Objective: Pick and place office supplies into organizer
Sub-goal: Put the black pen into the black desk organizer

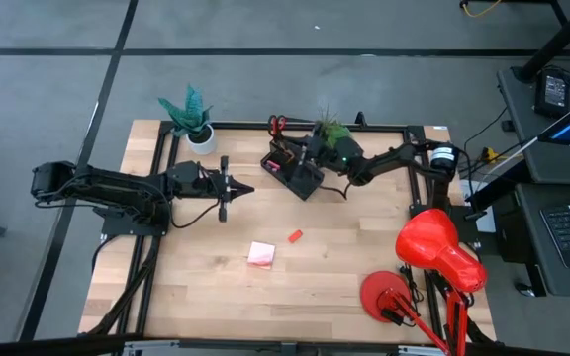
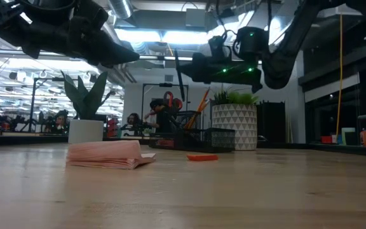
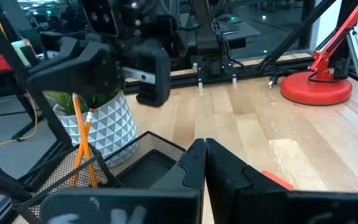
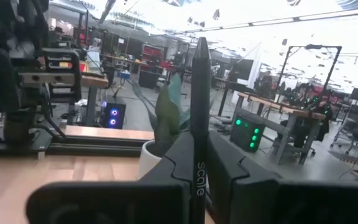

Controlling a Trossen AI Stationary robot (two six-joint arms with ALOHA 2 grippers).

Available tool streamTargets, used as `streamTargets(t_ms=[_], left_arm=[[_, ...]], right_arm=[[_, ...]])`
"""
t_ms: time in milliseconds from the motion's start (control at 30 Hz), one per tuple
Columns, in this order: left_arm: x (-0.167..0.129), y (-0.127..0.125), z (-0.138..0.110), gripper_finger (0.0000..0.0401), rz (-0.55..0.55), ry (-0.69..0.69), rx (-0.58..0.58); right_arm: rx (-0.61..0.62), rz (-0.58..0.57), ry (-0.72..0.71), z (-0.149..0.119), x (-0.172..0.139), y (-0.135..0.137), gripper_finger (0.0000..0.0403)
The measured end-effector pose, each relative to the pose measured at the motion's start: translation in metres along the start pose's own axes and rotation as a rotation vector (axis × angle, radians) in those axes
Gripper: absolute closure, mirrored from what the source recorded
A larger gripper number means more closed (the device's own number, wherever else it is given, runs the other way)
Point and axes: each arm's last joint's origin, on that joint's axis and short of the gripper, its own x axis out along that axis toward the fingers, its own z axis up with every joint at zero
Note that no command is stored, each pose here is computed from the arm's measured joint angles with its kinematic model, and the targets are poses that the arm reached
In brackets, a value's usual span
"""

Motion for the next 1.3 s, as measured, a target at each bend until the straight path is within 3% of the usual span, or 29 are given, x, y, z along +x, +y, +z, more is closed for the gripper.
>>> streamTargets(t_ms=[367,800,967,1300], left_arm=[[0.0,0.0,0.0,0.0395,-0.002,0.001,0.0],[0.0,0.0,0.0,0.0395,-0.002,0.001,0.0],[0.0,0.0,0.0,0.0395,-0.002,0.001,0.0],[0.0,0.0,0.0,0.0395,-0.002,0.001,-0.016]], right_arm=[[0.078,-0.104,0.047,-0.012,0.005,-0.002,0.0382],[0.139,-0.137,0.154,-0.022,0.004,0.002,0.0383],[0.113,-0.183,0.183,-0.022,0.003,0.008,0.0382],[0.17,-0.204,0.167,-0.021,0.003,0.008,0.0379]])
